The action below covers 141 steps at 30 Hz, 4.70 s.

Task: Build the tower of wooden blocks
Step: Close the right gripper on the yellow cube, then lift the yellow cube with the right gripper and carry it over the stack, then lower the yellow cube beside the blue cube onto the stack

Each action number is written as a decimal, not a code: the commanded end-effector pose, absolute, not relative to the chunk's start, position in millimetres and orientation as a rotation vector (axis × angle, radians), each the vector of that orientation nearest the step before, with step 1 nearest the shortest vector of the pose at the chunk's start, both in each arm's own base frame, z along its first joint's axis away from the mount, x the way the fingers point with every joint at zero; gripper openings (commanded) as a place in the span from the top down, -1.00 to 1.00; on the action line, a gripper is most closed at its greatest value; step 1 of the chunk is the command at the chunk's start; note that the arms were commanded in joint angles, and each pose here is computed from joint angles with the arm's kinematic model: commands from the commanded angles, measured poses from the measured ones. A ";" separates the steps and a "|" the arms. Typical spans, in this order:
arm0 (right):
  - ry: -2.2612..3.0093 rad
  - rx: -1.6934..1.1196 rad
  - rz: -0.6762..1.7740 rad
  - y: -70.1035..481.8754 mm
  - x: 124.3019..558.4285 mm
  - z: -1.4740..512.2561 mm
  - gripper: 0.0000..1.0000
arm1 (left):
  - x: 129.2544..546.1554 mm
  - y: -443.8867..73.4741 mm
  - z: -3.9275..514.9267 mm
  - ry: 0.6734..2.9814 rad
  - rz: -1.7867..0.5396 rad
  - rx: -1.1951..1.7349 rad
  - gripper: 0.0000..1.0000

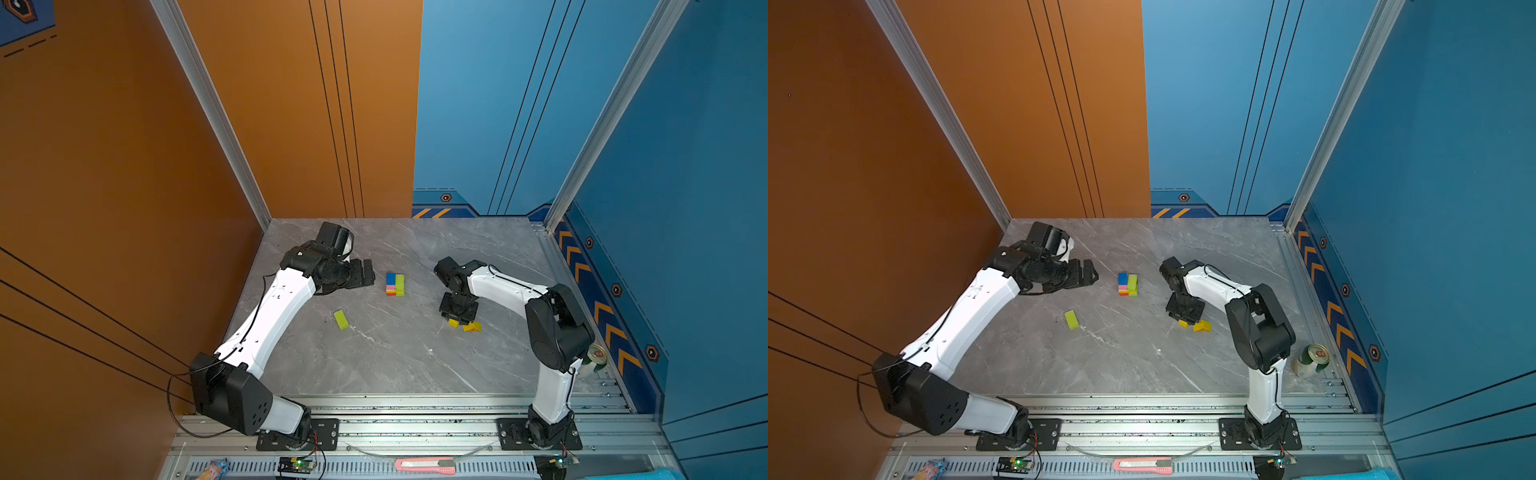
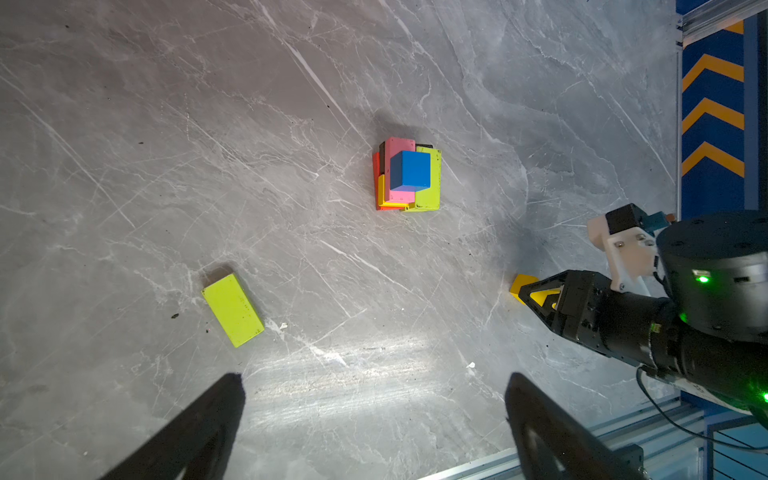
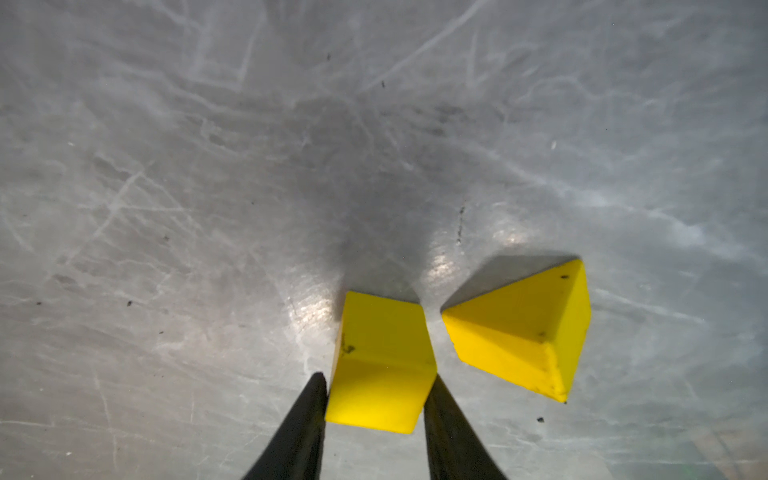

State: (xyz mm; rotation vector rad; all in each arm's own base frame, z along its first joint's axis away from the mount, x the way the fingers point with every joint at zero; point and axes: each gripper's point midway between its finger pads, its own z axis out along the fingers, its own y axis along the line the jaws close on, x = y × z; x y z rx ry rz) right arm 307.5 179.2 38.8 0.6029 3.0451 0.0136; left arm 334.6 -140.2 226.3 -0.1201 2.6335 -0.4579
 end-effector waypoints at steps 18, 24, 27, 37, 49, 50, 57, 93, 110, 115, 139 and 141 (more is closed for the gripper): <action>3.031 0.445 -0.018 183.9 314.8 42.5 0.44 | 337.5 -131.1 221.6 2.639 -0.408 -0.156 -0.96; 3.043 0.424 0.002 187.8 315.2 42.1 0.44 | 335.0 -126.1 219.5 2.639 -0.397 -0.170 -0.96; 3.045 0.418 0.007 189.1 315.7 43.1 0.44 | 333.6 -124.0 218.6 2.639 -0.397 -0.176 -0.96; 3.046 0.396 0.024 192.3 318.7 47.4 0.45 | 329.4 -117.3 215.6 2.642 -0.383 -0.183 -0.96; 3.040 0.388 0.055 197.7 321.3 52.0 0.46 | 327.2 -110.4 214.8 2.640 -0.386 -0.196 -0.96; 3.039 0.386 0.062 199.0 322.3 53.0 0.46 | 326.9 -109.8 214.0 2.642 -0.385 -0.195 -0.96; 3.024 0.349 0.129 212.0 332.2 67.0 0.47 | 325.2 -105.6 212.6 2.638 -0.382 -0.202 -0.96; 2.903 0.027 0.492 325.2 415.7 119.2 0.46 | 347.0 -83.9 205.1 2.618 -0.398 -0.285 -0.96; 2.914 0.005 0.499 335.1 423.0 108.3 0.45 | 351.8 -82.0 199.0 2.638 -0.423 -0.288 -0.96; 2.920 0.008 0.501 335.3 424.5 105.3 0.45 | 353.5 -80.2 199.0 2.638 -0.431 -0.296 -0.96; 2.937 0.011 0.479 330.9 429.8 97.4 0.43 | 359.9 -77.2 199.1 2.638 -0.440 -0.311 -0.96; 2.938 0.008 0.481 331.8 429.6 96.8 0.43 | 360.1 -77.8 199.1 2.639 -0.442 -0.311 -0.96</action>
